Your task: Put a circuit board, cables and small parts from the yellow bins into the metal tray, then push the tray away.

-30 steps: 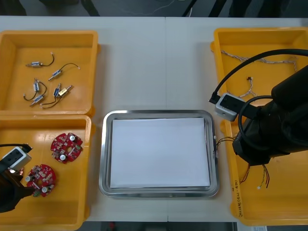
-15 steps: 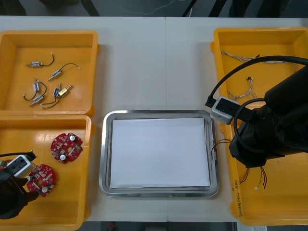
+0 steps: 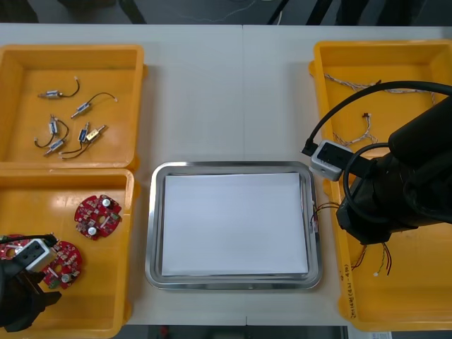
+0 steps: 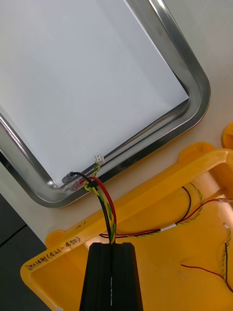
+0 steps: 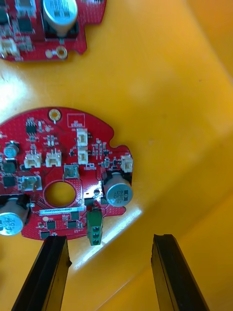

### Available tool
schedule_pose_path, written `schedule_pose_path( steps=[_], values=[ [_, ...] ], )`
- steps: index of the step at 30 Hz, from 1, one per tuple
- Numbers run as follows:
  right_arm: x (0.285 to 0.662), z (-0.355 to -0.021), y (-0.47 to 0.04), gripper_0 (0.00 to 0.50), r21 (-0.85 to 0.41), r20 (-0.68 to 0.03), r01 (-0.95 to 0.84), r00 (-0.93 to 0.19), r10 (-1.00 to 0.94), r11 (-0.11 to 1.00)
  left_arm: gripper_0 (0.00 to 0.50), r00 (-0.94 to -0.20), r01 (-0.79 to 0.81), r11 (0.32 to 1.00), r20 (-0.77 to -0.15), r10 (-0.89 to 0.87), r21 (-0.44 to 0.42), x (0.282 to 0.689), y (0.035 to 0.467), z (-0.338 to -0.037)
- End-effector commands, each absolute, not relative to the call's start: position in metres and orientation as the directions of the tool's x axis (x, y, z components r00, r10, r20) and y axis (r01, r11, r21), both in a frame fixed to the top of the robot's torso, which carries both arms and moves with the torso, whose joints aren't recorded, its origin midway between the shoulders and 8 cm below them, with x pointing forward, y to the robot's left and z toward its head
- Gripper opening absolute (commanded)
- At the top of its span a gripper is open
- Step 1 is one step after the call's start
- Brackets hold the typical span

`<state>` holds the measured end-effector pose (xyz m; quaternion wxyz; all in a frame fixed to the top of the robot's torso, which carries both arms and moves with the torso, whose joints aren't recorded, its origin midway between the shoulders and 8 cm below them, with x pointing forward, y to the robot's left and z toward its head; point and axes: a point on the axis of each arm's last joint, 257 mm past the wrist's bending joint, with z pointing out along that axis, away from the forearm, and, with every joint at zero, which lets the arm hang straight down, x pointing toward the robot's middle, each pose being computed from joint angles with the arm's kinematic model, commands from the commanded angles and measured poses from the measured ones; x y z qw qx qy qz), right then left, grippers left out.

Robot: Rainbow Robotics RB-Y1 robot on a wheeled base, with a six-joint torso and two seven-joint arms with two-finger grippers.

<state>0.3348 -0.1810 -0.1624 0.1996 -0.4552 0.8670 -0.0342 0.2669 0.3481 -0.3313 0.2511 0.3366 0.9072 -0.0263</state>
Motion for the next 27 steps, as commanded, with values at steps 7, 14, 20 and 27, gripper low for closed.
schedule_pose_path(
  steps=[7,14,20,27],
  values=[
    [0.338,-0.153,-0.175,0.0,-0.273,-0.333,-0.764,-0.495,-0.803,0.584,0.5,-0.599,0.674,0.719,-0.447,0.665,0.166,0.275,0.353,-0.333],
    [0.346,-0.15,-0.183,0.0,-0.312,-0.329,-0.746,-0.496,-0.804,0.588,0.5,-0.601,0.674,0.719,-0.441,0.666,0.169,0.28,0.356,-0.336],
    [0.35,-0.149,-0.188,0.0,-0.335,-0.322,-0.737,-0.495,-0.807,0.586,0.5,-0.604,0.667,0.725,-0.444,0.661,0.171,0.283,0.358,-0.337],
    [0.351,-0.148,-0.19,0.0,-0.348,-0.315,-0.737,-0.49,-0.813,0.579,0.5,-0.605,0.666,0.727,-0.45,0.657,0.165,0.284,0.356,-0.34]
  ],
)
